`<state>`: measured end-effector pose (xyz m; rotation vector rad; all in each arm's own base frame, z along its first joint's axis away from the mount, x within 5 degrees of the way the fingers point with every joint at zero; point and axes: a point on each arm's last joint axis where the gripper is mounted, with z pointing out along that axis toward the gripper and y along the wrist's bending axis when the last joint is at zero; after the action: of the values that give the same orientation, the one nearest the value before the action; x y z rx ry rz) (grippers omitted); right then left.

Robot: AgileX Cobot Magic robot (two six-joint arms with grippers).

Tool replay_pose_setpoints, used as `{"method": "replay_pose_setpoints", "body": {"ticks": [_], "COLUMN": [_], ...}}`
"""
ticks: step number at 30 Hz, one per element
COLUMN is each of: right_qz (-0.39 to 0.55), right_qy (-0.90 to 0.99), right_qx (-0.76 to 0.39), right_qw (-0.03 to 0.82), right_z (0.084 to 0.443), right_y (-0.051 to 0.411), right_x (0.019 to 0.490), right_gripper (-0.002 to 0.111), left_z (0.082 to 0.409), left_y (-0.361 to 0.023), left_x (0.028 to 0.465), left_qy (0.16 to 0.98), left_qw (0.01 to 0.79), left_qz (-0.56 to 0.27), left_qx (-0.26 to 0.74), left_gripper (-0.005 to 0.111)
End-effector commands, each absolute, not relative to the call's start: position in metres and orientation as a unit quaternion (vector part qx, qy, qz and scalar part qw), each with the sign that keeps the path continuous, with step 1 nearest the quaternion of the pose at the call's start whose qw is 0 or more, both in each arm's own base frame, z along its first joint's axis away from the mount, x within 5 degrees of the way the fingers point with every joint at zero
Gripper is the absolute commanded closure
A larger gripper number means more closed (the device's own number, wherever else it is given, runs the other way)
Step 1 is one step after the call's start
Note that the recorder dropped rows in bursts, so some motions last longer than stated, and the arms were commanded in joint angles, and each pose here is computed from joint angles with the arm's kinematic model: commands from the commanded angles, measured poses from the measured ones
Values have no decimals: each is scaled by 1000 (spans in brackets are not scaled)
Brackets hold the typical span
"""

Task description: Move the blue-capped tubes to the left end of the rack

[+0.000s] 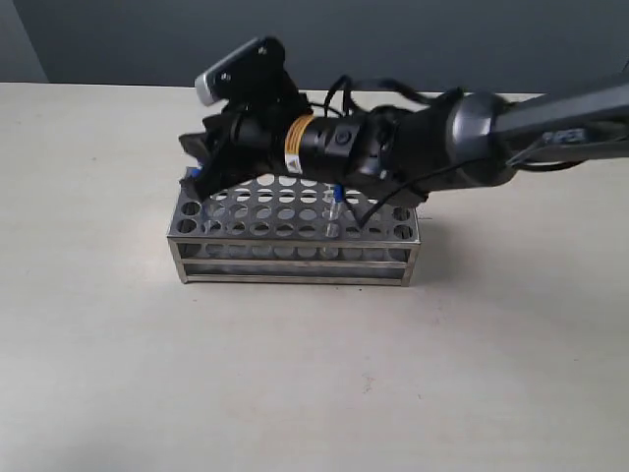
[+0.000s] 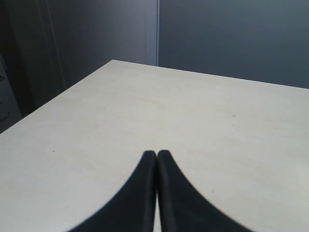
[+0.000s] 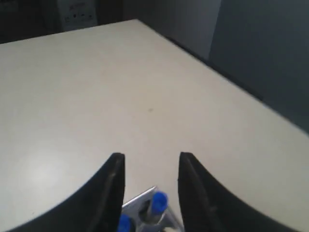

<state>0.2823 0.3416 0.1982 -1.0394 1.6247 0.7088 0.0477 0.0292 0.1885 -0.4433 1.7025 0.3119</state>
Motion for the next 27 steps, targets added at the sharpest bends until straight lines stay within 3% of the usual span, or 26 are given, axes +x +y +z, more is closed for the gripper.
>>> {"method": "replay_pose_setpoints", "body": {"ticks": [1, 6, 11, 16, 27], "right_qz": [234, 224, 242, 271, 265], "right_qy": [665, 690, 711, 711, 747], "right_qx": [-442, -388, -325, -328, -335], "right_qw": [554, 569, 575, 560, 509], "right_z": [253, 267, 244, 210, 163], "right_y": [316, 261, 211, 201, 206], "right_x": [275, 272, 262, 243, 248], "right_gripper": [72, 72, 72, 72, 72], "left_z": [190, 190, 190, 190, 190], "left_y": [29, 29, 29, 29, 29], "left_x": [47, 47, 47, 47, 47], "left_qy": [740, 740, 740, 740, 740], "left_qw": [629, 629, 629, 629, 629], "left_qz": [136, 136, 136, 136, 136], "left_qx": [-195, -195, -195, -195, -195], "left_gripper": [106, 106, 106, 106, 106]}}
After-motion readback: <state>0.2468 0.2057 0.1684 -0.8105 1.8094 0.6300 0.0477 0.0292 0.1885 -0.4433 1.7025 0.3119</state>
